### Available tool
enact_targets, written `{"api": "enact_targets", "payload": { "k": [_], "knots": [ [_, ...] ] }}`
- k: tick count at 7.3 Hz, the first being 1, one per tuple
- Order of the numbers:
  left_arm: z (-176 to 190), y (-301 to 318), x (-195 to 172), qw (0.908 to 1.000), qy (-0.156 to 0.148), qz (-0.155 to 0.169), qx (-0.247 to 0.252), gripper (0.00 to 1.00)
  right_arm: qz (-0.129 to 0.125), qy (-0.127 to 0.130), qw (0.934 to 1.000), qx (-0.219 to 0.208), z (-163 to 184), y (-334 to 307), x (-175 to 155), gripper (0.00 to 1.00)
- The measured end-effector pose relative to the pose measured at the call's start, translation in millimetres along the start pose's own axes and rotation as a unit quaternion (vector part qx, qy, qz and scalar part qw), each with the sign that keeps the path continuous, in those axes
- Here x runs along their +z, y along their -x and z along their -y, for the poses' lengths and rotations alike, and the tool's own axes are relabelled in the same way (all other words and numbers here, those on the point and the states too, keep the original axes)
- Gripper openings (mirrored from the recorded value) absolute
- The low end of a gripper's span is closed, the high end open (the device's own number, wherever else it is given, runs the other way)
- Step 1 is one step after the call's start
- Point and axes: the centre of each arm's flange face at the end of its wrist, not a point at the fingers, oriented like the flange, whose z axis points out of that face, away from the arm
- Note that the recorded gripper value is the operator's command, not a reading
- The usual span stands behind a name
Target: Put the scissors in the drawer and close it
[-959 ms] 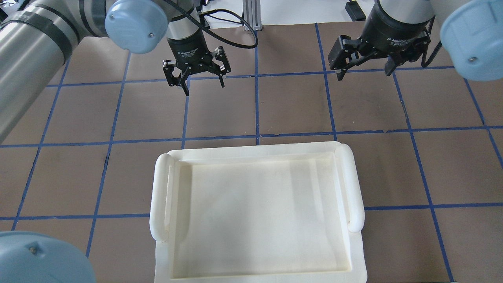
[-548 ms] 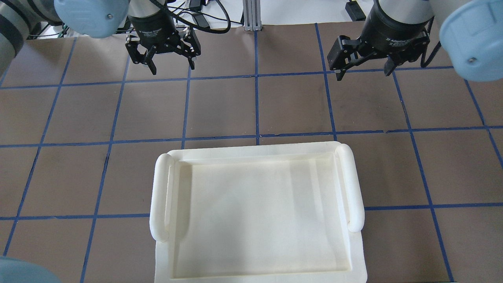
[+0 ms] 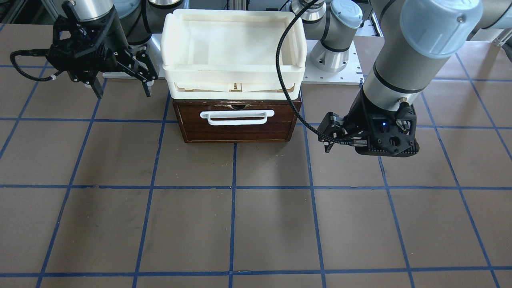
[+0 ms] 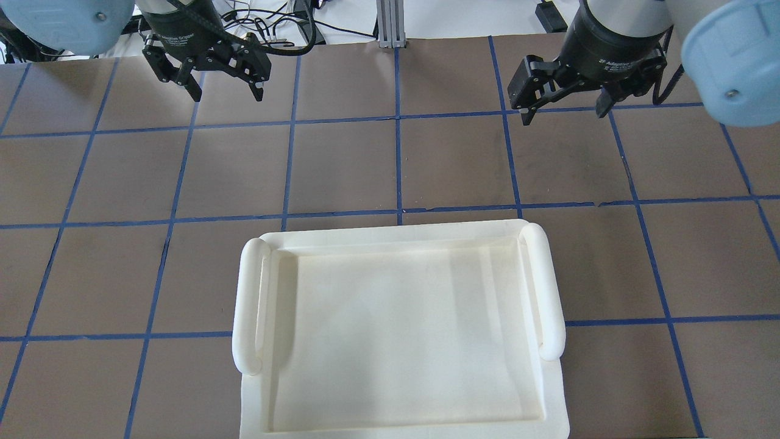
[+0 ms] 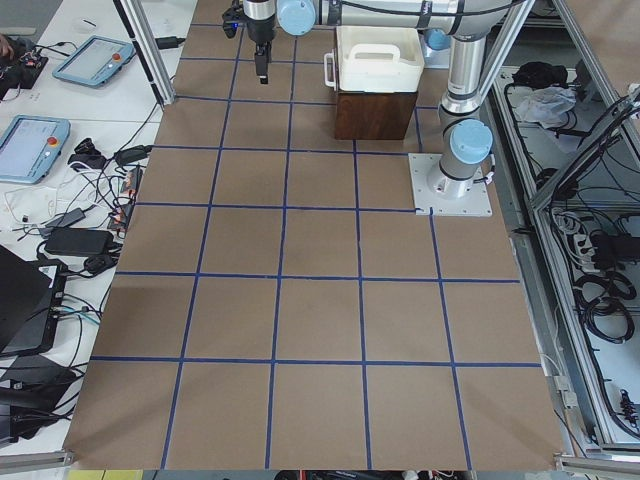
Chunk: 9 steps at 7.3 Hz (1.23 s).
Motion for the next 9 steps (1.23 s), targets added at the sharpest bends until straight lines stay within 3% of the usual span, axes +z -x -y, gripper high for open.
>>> {"api": "enact_targets", "payload": {
  "k": [5,9],
  "knots": [
    [-39,3,-5,0.9987,-0.048,0.007,0.016,1.0,-0.001,0.001,1.0,0.0,0,0,0,1.0],
    [-50,17,-12,0.9996,-0.027,0.004,0.002,1.0,-0.001,0.001,1.0,0.0,0,0,1,1.0]
  ]
}}
